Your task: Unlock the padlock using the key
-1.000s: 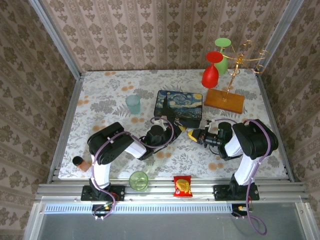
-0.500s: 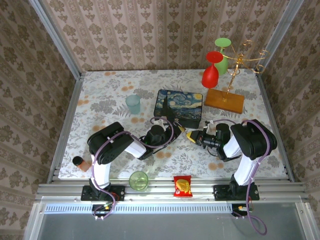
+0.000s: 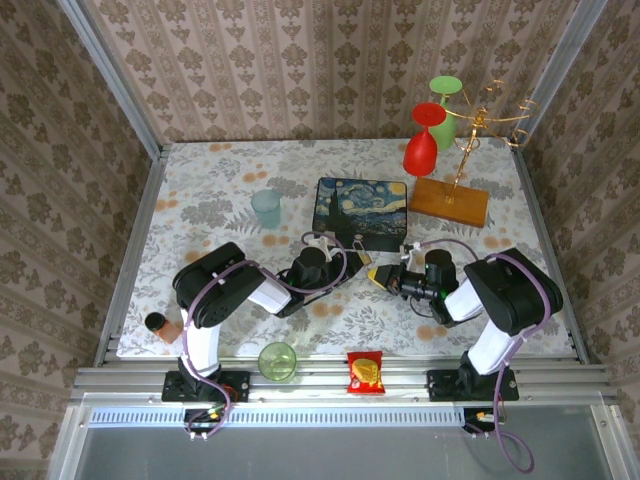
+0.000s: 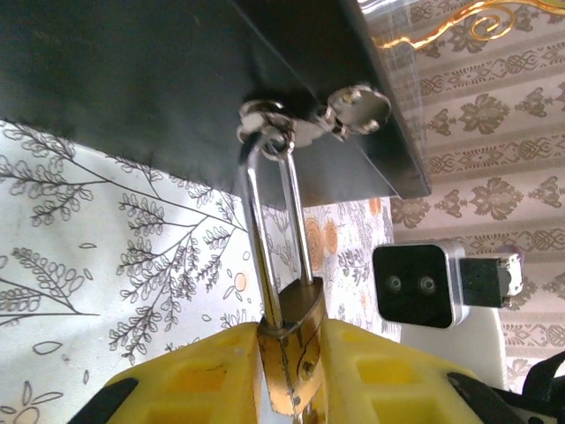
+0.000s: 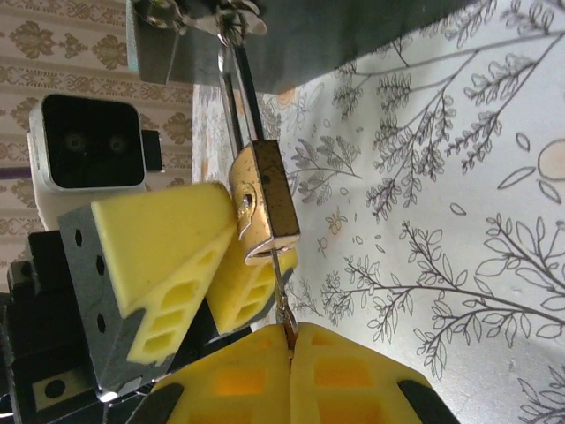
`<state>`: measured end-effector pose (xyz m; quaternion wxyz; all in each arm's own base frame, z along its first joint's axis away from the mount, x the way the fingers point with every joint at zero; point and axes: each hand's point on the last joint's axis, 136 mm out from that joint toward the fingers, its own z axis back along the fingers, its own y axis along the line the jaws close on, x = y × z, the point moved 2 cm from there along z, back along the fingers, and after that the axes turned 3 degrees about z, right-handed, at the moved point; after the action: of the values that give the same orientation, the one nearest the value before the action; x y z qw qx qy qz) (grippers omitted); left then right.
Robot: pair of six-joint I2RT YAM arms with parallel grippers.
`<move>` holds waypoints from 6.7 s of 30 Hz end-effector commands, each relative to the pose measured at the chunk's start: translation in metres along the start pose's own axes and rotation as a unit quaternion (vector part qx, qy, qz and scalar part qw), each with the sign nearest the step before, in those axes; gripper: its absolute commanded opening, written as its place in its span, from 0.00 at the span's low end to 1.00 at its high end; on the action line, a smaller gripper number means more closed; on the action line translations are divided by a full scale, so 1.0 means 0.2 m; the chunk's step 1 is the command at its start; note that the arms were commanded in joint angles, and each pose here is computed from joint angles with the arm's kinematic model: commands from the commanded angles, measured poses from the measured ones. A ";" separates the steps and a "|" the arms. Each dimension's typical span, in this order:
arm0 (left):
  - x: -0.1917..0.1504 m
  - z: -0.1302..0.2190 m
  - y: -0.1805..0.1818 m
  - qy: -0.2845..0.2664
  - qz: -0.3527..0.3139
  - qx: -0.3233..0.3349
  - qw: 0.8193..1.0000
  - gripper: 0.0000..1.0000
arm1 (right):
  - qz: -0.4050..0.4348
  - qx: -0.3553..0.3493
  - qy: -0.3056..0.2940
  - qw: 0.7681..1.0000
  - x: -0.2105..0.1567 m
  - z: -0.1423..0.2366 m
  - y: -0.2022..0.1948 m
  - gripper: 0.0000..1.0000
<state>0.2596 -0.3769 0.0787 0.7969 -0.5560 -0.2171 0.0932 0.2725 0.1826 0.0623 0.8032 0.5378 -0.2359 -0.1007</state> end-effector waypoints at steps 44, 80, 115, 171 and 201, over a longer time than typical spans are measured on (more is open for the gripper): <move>0.06 -0.11 -0.01 -0.009 -0.043 -0.027 0.999 0.13 | 0.002 -0.003 -0.001 1.000 0.05 -0.04 -0.03 0.00; 0.00 -0.10 0.00 -0.004 -0.017 -0.051 0.999 0.00 | -0.064 0.023 0.016 0.998 0.15 0.00 0.00 0.00; -0.04 -0.10 -0.07 -0.007 0.004 -0.070 0.998 0.00 | -0.031 0.006 -0.035 0.999 0.13 -0.04 0.02 0.00; -0.03 -0.09 -0.10 -0.003 0.025 -0.080 0.996 0.00 | 0.113 -0.071 0.007 0.991 0.11 -0.03 0.06 0.21; -0.02 -0.05 -0.09 -0.017 0.027 -0.070 0.997 0.00 | 0.283 -0.282 0.020 0.917 0.07 0.14 0.01 0.36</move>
<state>0.2614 -0.3944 0.0689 0.7685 -0.5932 -0.2092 0.1170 0.2735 0.1575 0.0742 0.9143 0.2453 -0.3196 0.0405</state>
